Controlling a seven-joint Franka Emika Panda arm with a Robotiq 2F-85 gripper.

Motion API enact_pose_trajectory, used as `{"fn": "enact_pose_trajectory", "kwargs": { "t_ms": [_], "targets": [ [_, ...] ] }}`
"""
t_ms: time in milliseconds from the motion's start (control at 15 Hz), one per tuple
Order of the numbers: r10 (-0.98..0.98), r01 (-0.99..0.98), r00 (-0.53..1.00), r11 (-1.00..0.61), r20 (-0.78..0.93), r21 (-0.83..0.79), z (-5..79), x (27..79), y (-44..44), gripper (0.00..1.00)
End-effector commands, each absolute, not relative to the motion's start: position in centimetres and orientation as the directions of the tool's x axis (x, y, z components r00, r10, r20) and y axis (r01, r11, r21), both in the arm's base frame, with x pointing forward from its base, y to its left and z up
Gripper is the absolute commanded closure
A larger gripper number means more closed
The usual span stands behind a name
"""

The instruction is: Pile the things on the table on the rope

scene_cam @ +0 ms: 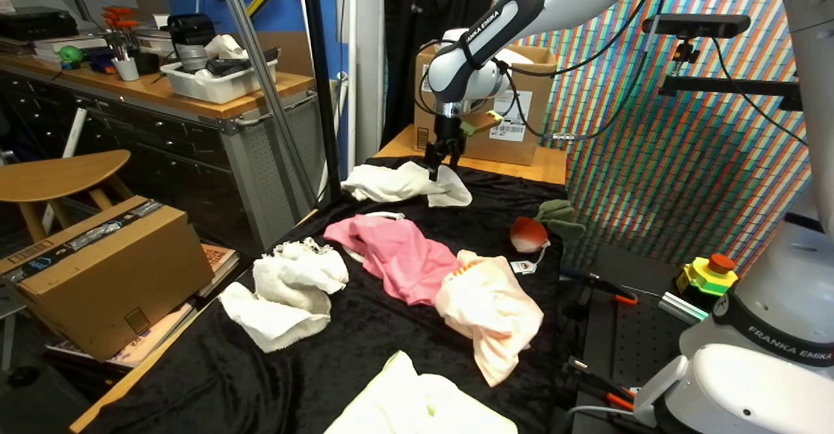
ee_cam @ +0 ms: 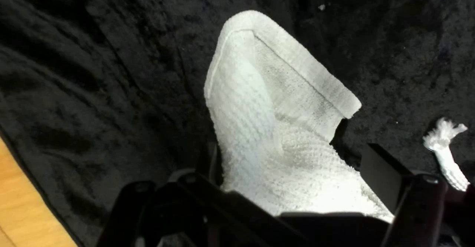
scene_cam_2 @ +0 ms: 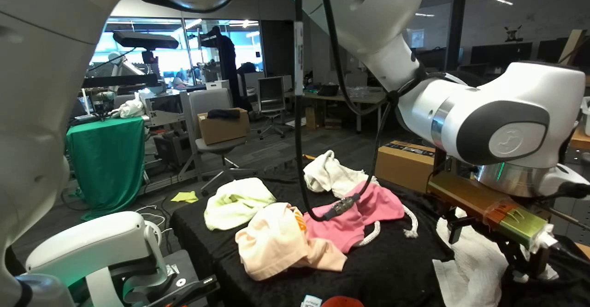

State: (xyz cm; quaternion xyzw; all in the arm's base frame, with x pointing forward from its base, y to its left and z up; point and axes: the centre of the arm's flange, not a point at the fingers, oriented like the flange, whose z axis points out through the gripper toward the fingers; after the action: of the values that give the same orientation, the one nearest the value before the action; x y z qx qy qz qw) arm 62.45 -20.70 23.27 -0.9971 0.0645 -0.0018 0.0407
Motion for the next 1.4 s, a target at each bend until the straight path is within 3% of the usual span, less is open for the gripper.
{"fn": "enact_pose_trajectory", "kwargs": {
  "t_ms": [0,400,1333],
  "targets": [
    [-0.092,-0.09,0.996,-0.986,0.006,-0.138,23.1,64.5,-20.7,0.0],
    [-0.041,-0.041,0.999,-0.972,-0.004,-0.232,22.9,66.5,-19.3,0.0],
    [-0.021,-0.044,0.993,-0.978,-0.117,-0.203,20.1,69.8,-19.1,0.0]
  ]
}}
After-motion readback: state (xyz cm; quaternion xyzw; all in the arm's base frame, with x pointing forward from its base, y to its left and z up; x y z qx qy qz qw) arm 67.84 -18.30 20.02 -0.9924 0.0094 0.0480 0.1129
